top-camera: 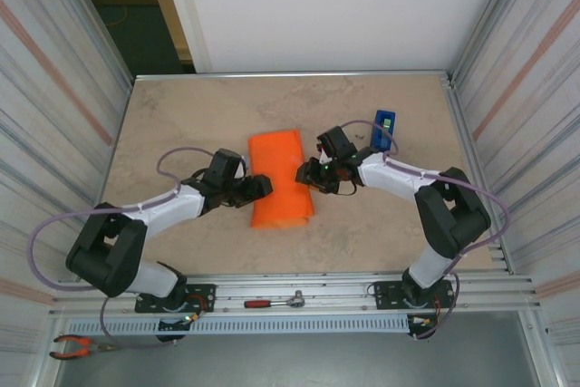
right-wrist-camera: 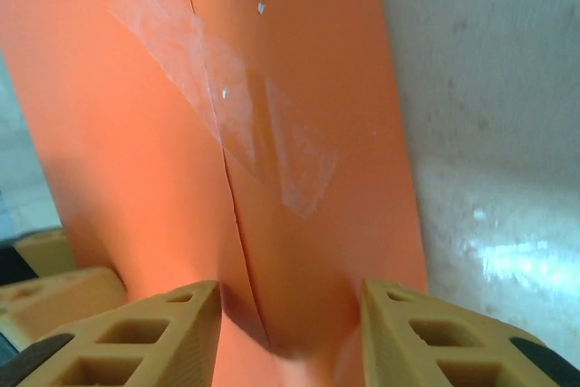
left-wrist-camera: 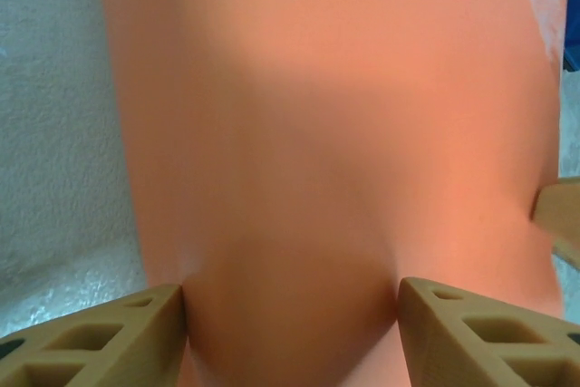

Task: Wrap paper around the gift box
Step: Rotate the gift box at the center of the table, then smooth out the wrapping paper on the gift box.

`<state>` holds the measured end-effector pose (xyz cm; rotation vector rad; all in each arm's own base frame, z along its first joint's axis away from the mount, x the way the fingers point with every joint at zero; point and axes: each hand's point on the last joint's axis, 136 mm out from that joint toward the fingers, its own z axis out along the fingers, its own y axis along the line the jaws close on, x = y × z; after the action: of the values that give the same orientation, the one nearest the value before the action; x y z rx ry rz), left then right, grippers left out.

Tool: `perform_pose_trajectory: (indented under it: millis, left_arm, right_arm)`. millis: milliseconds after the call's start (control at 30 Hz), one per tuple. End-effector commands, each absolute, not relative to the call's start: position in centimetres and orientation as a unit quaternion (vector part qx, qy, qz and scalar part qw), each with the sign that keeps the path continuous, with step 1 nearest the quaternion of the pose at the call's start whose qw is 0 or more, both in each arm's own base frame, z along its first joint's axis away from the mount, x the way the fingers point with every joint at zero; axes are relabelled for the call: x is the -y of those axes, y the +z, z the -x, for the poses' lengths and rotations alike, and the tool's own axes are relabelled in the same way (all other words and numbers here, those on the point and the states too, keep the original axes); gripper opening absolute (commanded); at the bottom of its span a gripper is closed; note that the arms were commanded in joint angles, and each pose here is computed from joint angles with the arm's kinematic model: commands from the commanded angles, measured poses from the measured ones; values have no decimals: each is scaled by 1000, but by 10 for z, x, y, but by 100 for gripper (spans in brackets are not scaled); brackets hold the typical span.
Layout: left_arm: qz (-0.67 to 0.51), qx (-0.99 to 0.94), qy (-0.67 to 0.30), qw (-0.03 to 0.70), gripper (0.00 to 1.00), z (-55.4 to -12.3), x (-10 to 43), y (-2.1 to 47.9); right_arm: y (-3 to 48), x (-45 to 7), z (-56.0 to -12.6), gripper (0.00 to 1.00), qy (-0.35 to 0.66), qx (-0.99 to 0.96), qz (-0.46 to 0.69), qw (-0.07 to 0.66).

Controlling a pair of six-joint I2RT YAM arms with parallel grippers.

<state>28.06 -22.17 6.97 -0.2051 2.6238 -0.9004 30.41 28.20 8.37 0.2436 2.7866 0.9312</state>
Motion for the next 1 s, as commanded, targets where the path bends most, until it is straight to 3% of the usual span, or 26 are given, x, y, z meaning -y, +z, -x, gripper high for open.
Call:
perform_pose_trajectory:
  millis: [0, 133, 200, 533, 967]
  left_arm:
    - [58, -918, -333, 208, 62, -301, 235, 86]
    - [52, -920, -322, 215, 70, -302, 231, 92]
    - [55, -920, -319, 220, 76, -300, 225, 95]
    - [66, -914, -324, 235, 86, -300, 209, 108]
    - [73, -917, -321, 227, 86, -297, 206, 110]
  right_arm:
    - [105, -292, -319, 46, 334, -933, -65, 119]
    - [112, -267, -304, 75, 307, -938, -65, 148]
    - [111, -249, -288, 82, 284, -942, -68, 163]
    - [81, -210, -210, 84, 202, -955, -20, 216]
    - [58, -246, -224, 91, 165, -940, 29, 296]
